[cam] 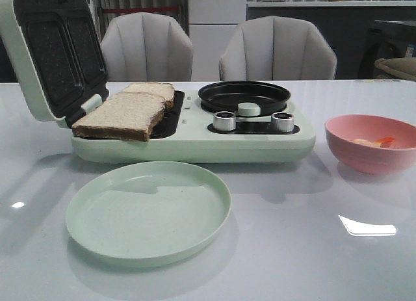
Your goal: Make breakfast with bread and shrimp
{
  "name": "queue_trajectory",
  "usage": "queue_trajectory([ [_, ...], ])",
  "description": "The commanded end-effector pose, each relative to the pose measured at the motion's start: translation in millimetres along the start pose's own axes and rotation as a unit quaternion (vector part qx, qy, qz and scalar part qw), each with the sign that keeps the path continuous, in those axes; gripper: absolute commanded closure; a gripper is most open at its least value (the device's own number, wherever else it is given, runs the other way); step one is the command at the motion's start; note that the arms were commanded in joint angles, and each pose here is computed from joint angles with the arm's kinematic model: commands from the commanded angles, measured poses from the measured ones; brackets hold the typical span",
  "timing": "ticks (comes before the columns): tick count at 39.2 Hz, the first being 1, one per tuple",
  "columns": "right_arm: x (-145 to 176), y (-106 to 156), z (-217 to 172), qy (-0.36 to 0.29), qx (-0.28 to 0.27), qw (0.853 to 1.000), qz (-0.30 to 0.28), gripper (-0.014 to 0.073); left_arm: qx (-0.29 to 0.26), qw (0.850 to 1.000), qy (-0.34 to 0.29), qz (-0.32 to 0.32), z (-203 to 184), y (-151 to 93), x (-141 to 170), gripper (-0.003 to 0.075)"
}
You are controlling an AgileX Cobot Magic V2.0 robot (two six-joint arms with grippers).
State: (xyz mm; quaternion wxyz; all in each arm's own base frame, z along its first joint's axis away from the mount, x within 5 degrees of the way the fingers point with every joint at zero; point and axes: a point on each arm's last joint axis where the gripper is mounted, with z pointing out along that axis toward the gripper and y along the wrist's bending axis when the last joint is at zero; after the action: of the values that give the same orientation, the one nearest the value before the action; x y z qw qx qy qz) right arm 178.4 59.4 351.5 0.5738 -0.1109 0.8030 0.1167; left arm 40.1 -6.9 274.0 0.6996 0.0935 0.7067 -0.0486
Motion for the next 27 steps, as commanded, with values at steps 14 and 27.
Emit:
queue_trajectory([
  [14,56,-4,-66,-0.151,0.006,0.989,-0.006,0.0104,0.004,0.999,-0.049,-0.007,-1,0,-15,0.0228],
  [27,103,-5,-96,-0.199,0.002,0.980,-0.004,0.0104,0.005,0.999,-0.046,-0.010,-1,0,-14,0.0228],
])
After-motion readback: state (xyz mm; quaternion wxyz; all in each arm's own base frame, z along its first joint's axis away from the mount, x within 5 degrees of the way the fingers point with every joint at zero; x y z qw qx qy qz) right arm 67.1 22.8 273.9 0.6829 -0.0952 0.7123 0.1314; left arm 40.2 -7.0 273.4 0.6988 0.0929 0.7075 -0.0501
